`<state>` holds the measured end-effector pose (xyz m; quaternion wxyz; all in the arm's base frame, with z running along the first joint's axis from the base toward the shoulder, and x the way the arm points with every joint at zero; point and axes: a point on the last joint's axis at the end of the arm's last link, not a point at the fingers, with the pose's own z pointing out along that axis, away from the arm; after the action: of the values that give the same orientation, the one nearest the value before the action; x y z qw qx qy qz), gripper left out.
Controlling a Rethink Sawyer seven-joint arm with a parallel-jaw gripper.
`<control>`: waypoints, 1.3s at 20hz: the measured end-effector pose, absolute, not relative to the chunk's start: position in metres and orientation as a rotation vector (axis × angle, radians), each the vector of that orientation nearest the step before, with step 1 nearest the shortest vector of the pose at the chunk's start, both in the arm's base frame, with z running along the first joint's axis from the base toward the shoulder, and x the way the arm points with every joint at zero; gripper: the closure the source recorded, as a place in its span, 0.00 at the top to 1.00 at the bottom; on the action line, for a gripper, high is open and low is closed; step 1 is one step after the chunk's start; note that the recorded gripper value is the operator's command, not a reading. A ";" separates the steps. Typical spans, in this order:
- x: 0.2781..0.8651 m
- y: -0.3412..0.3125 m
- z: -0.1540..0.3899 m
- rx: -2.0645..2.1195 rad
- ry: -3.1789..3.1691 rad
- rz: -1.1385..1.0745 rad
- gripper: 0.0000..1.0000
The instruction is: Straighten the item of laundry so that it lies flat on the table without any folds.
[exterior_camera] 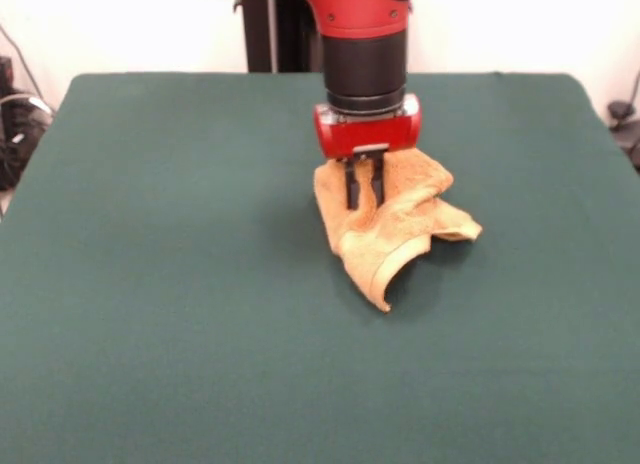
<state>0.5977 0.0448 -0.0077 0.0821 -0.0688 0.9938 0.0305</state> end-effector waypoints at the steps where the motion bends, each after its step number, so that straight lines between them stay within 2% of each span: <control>1: 0.597 0.048 -0.006 -0.218 2.977 0.088 0.00; 11: 0.567 0.101 0.021 -0.423 3.179 0.063 0.00; 26: 0.565 0.103 0.068 -0.473 3.322 0.014 0.00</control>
<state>0.5654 0.1031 0.0678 -0.1068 -0.1402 0.9843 0.0041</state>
